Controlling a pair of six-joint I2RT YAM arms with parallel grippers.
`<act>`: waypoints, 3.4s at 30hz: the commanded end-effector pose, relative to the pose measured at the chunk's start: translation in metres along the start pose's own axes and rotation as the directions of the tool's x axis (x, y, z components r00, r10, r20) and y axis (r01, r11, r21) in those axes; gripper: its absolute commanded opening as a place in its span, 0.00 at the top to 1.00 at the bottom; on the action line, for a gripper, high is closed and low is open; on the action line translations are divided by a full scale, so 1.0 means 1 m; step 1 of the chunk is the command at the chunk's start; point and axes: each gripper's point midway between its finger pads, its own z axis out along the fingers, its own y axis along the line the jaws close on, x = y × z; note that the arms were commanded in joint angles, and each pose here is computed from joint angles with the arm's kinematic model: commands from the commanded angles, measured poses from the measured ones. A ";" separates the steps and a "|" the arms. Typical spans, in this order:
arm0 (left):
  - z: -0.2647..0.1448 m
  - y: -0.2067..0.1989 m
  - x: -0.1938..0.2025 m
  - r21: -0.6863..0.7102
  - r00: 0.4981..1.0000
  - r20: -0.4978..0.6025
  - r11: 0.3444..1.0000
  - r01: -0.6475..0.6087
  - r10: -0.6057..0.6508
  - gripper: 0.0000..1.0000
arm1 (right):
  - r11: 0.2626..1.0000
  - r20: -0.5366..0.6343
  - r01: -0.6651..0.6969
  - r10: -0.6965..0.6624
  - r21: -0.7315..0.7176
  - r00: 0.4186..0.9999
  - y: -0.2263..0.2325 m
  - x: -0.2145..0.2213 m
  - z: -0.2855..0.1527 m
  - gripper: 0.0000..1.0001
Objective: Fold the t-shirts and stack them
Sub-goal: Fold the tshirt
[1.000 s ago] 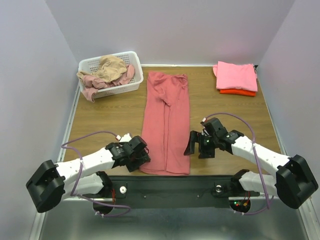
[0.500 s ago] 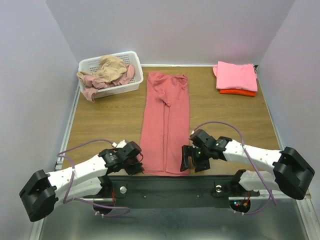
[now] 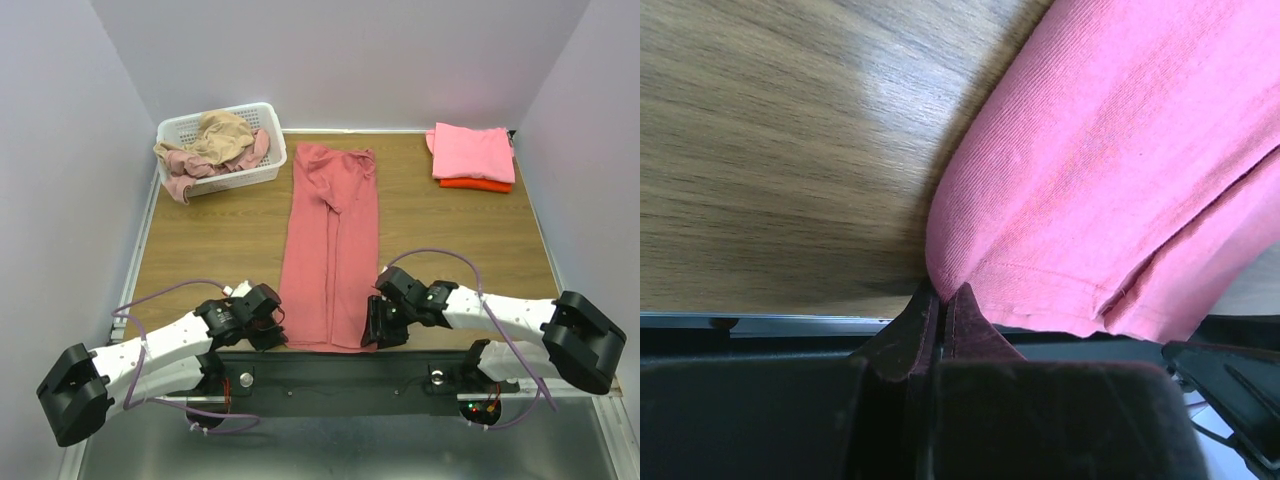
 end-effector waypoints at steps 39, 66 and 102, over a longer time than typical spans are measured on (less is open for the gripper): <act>-0.035 -0.168 -0.183 0.074 0.919 0.375 0.984 -0.160 0.121 1.00 | 0.997 0.481 0.046 -0.068 0.059 0.874 0.043 -0.215 -0.062 1.00; 0.023 -0.223 -0.274 -0.037 0.885 0.393 0.966 -0.255 0.249 1.00 | 0.996 0.563 -0.079 0.039 0.048 0.826 0.022 -0.333 -0.058 1.00; 0.001 -0.162 -0.223 0.013 0.877 0.385 0.949 -0.316 0.287 0.02 | 1.000 0.507 -0.011 -0.003 0.023 0.862 0.008 -0.302 -0.066 0.02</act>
